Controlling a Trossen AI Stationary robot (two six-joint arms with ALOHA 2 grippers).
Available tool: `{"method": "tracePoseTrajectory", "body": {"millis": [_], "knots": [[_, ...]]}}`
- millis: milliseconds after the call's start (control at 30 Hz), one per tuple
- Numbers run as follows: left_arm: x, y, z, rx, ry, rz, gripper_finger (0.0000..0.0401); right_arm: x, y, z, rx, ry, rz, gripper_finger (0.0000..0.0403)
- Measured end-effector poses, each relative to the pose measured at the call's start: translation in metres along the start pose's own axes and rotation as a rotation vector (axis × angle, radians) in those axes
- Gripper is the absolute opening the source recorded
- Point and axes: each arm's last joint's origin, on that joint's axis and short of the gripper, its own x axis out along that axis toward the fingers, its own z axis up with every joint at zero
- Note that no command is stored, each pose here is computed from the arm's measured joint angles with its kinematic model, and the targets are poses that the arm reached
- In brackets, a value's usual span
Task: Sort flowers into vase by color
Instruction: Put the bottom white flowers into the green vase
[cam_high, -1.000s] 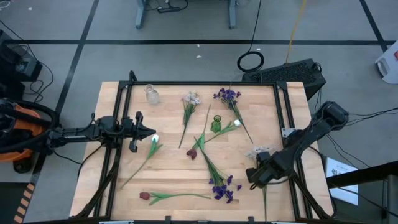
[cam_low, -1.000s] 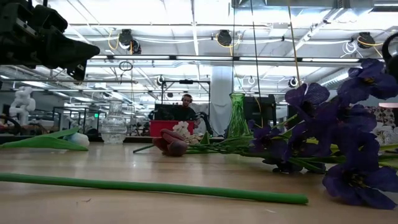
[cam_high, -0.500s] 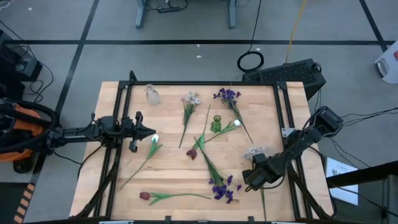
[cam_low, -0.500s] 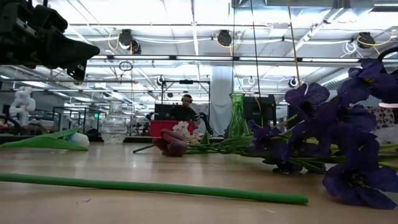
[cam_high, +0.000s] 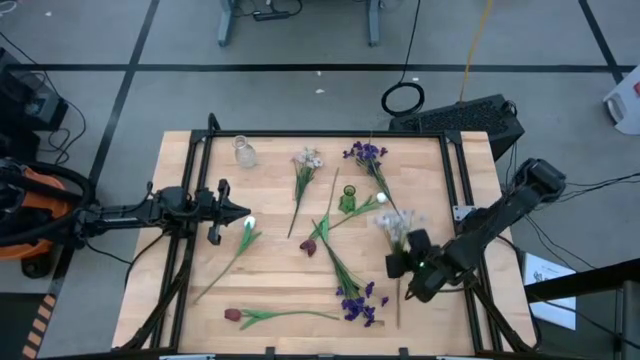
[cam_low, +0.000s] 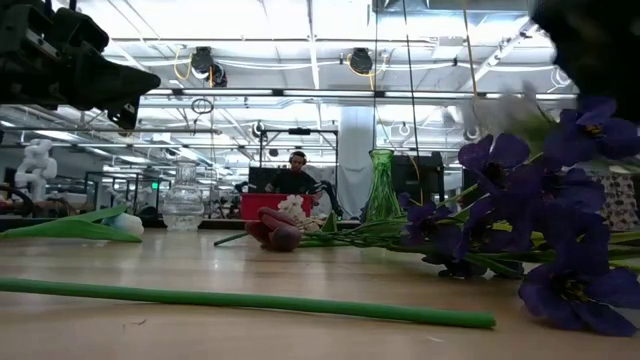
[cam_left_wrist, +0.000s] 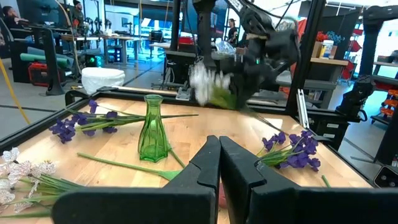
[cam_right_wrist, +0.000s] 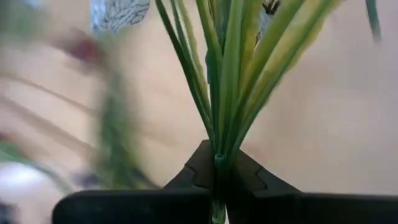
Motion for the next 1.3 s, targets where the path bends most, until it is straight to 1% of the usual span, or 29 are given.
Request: {"method": "tracePoseTrajectory", "body": {"millis": [100, 133, 200, 267, 367, 467, 633, 767, 867, 967, 1033, 1100, 1200, 1300], "knots": [[0.0, 0.0, 0.0, 0.0, 0.0, 0.0, 0.0013, -0.014, 0.003, 0.015, -0.086, -0.124, 0.106, 0.0006], [0.0, 0.0, 0.0, 0.0, 0.001, 0.0, 0.0013, -0.018, 0.004, 0.021, -0.095, -0.154, 0.126, 0.0005], [0.0, 0.0, 0.0, 0.0, 0.0, 0.0, 0.0013, -0.025, 0.004, 0.033, -0.073, -0.198, 0.156, 0.0003], [0.0, 0.0, 0.0, 0.0, 0.0, 0.0, 0.0013, -0.029, 0.004, 0.044, -0.082, -0.277, 0.172, 0.0003], [0.0, 0.0, 0.0, 0.0, 0.0, 0.0, 0.0013, -0.034, 0.007, 0.06, -0.169, -0.422, 0.184, 0.0003], [0.0, 0.0, 0.0, 0.0, 0.0, -0.001, 0.0013, -0.037, 0.009, 0.075, -0.246, -0.499, 0.164, 0.0003], [0.0, 0.0, 0.0, 0.0, 0.0, 0.0, 0.0013, -0.043, 0.016, 0.1, -0.376, -0.542, 0.159, 0.0001], [0.0, 0.0, 0.0, 0.0, 0.0, 0.0, 0.0013, -0.05, 0.023, 0.126, -0.517, -0.507, 0.22, 0.0001], [0.0, 0.0, 0.0, 0.0, 0.0, 0.0, 0.0013, -0.054, 0.027, 0.145, -0.636, -0.478, 0.312, 0.0001], [0.0, 0.0, 0.0, 0.0, 0.0, 0.0, 0.0013, -0.056, 0.027, 0.161, -0.71, -0.486, 0.377, 0.0001], [0.0, 0.0, 0.0, 0.0, 0.0, 0.0, 0.0013, -0.057, 0.028, 0.171, -0.755, -0.51, 0.411, 0.0001], [0.0, 0.0, 0.0, 0.0, 0.0, 0.0, 0.0013, -0.058, 0.031, 0.181, -0.791, -0.536, 0.468, 0.0], [0.0, 0.0, 0.0, 0.0, 0.0, -0.001, 0.0013, -0.056, 0.035, 0.195, -0.839, -0.603, 0.594, 0.0], [0.0, 0.0, 0.0, 0.0, 0.0, 0.0, 0.0013, -0.044, 0.029, 0.203, -0.872, -0.667, 0.708, 0.0]]}}
